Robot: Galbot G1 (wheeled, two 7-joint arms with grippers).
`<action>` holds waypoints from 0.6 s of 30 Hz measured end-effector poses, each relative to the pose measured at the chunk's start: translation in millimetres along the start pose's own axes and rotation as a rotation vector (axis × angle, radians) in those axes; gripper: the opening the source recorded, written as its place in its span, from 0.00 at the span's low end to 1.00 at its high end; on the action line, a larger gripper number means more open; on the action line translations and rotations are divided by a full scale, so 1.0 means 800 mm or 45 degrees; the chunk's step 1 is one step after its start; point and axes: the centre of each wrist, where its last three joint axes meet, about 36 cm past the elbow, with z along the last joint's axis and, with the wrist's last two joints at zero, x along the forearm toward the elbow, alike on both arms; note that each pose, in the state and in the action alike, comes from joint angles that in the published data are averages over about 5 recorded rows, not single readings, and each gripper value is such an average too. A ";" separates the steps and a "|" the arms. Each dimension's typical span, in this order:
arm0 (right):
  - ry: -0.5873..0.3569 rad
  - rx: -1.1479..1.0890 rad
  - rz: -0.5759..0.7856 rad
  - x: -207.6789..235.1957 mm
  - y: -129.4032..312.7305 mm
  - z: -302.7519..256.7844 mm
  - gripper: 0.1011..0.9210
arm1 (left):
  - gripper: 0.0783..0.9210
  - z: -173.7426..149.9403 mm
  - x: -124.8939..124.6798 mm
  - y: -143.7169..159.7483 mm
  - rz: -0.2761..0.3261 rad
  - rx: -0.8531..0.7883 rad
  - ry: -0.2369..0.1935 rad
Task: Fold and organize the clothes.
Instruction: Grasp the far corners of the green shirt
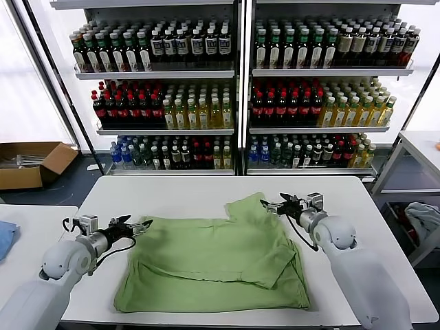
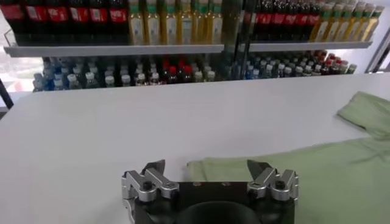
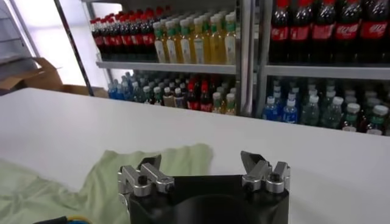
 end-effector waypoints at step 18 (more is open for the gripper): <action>0.075 0.012 -0.037 -0.045 0.024 0.013 0.58 | 0.63 0.012 -0.035 -0.005 0.029 0.007 0.046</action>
